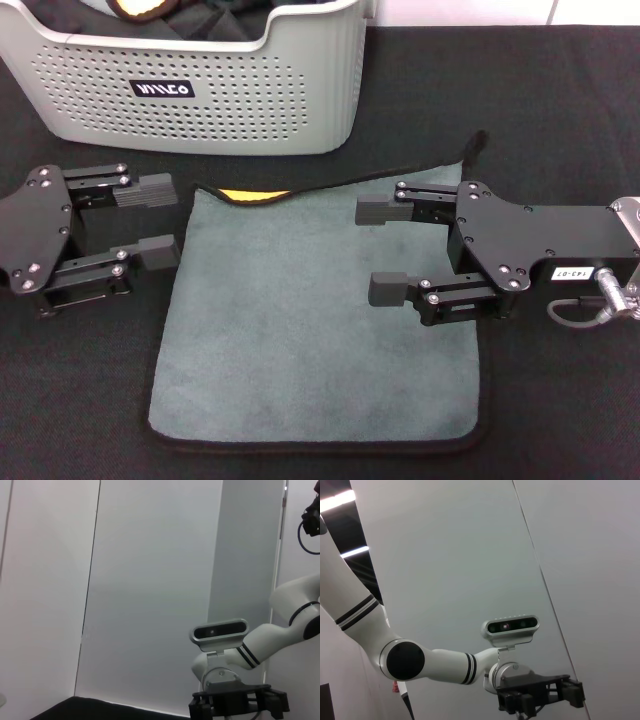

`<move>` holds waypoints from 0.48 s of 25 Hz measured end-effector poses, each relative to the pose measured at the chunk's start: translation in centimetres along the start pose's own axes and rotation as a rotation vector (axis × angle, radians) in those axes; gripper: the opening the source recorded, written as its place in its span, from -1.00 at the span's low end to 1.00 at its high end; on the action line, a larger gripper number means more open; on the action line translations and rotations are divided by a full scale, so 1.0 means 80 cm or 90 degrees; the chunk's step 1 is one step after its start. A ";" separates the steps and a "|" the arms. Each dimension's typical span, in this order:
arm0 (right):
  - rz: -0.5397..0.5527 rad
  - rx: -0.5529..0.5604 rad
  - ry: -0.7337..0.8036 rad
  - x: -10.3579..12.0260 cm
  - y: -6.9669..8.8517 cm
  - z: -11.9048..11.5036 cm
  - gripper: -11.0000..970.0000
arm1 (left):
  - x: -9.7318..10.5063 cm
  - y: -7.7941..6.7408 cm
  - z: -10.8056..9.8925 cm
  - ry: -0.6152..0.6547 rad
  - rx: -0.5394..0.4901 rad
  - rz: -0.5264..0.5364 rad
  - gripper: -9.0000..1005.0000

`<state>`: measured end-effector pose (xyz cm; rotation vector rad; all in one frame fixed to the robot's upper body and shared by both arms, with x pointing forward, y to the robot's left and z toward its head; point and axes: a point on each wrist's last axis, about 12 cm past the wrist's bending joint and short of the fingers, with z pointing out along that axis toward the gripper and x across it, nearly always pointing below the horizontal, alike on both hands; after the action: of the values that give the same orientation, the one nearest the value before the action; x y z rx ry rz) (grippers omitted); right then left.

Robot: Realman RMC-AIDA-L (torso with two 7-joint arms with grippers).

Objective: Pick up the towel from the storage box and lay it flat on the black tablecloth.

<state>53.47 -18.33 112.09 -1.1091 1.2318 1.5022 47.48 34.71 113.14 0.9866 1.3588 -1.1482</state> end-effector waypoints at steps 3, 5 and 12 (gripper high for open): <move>0.002 0.002 -0.001 0.002 0.001 -0.001 0.61 | 0.002 -0.001 0.000 -0.002 -0.001 -0.004 0.11; 0.003 0.004 -0.001 0.003 0.002 -0.002 0.61 | 0.002 -0.001 0.000 -0.003 -0.001 -0.006 0.11; 0.004 0.005 -0.002 0.003 0.002 -0.003 0.61 | 0.005 -0.002 0.000 -0.007 -0.003 -0.005 0.11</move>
<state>53.24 -18.58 111.84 -1.0981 1.2389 1.5018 47.27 34.64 112.76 0.9707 1.3565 -1.1537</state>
